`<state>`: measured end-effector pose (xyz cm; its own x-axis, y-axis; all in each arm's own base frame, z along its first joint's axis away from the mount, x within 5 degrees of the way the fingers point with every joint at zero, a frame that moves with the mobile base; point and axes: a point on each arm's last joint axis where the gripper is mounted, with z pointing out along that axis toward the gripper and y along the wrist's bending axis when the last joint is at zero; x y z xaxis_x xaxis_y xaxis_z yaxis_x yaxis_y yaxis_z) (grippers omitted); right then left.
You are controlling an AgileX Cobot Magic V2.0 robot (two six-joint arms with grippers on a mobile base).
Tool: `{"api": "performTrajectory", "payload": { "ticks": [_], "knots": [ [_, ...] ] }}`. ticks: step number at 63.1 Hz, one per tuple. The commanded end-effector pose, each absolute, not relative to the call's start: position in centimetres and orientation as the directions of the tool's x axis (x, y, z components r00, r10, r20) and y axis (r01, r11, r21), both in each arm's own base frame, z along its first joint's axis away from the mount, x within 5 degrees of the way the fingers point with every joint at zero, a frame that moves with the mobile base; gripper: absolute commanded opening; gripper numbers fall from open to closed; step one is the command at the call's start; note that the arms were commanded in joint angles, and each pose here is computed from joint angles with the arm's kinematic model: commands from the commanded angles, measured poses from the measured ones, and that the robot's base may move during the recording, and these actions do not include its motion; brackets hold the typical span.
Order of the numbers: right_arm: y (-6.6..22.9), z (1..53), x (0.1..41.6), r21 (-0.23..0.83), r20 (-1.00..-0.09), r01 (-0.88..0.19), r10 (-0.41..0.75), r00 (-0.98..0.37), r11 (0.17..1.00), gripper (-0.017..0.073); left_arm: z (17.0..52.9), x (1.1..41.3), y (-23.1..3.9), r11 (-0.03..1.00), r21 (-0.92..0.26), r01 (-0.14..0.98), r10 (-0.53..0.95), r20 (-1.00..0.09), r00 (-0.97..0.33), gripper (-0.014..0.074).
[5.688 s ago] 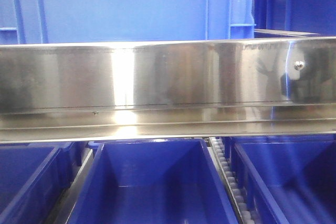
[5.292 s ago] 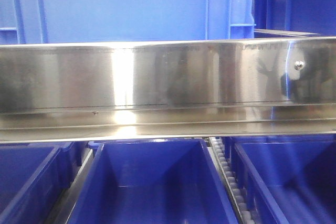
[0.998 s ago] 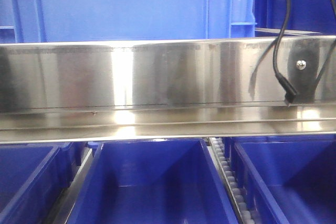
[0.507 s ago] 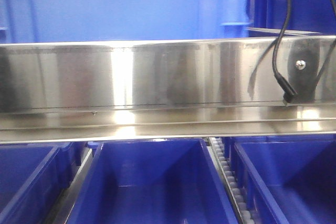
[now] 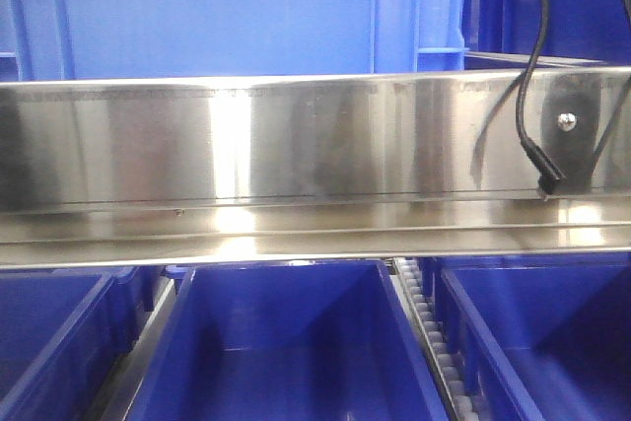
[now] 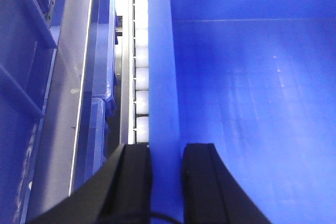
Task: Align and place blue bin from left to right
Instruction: 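Lift the large blue bin with both grippers above the steel rail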
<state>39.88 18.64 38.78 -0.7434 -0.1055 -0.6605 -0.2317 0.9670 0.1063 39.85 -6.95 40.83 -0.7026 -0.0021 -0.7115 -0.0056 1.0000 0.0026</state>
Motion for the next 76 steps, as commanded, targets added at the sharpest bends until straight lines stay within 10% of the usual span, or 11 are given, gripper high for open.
{"api": "performTrajectory", "payload": {
  "ticks": [1,76],
  "knots": [
    [18.4,39.6,39.7,0.092,-0.686,-0.240,-0.113,-0.719,0.966,-0.0070,41.1,39.6,-7.0,1.000,-0.022,-0.006,-0.020,-0.709,-0.705,-0.0009],
    [17.1,44.3,37.1,0.114,-0.777,-0.254,-0.073,-0.625,0.960,-0.0070,45.5,36.5,-6.4,0.999,-0.052,-0.003,-0.042,-0.773,-0.633,-0.0009]
  ]
}}
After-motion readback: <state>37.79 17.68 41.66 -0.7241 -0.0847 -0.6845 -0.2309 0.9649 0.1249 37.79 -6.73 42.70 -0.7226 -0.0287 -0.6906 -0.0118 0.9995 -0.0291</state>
